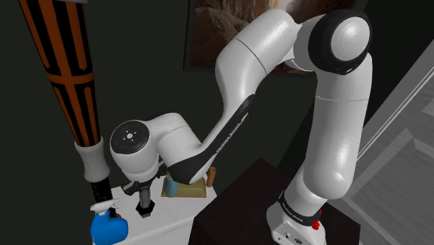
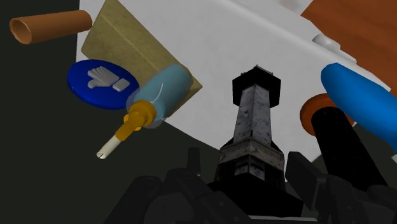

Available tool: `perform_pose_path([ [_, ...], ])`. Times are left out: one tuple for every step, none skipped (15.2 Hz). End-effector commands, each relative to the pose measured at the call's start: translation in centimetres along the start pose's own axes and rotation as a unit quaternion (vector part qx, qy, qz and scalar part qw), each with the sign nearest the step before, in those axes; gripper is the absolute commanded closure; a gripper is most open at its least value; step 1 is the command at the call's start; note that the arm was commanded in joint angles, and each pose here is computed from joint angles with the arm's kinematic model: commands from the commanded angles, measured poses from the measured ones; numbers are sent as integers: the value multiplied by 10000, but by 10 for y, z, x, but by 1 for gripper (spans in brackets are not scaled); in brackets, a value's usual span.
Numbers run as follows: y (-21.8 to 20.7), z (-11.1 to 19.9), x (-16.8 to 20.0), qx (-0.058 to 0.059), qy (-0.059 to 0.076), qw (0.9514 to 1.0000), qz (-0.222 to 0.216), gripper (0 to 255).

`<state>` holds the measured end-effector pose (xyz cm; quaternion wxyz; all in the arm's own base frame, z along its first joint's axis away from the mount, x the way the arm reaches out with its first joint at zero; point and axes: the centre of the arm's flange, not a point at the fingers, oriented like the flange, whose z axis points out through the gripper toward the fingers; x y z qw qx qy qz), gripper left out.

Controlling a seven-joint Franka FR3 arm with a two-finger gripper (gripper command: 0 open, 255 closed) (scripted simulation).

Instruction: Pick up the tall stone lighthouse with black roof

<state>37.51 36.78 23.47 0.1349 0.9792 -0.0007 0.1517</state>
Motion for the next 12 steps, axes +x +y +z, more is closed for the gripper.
perform_pose_path([
  [4,-11,3,0,0,10000,0,255],
  [6,-16,5,0,0,10000,0,255],
  [7,-20,6,0,0,10000,0,255],
  [8,-25,8,0,0,10000,0,255],
  [10,-30,9,0,0,10000,0,255],
  [11,-35,11,0,0,10000,0,255],
  [13,-40,13,0,0,10000,0,255],
  [14,-45,14,0,0,10000,0,255],
  [15,-50,16,0,0,10000,0,255],
  [17,-54,17,0,0,10000,0,255],
  [17,-55,18,0,0,10000,0,255],
  [17,-55,18,0,0,10000,0,255],
])
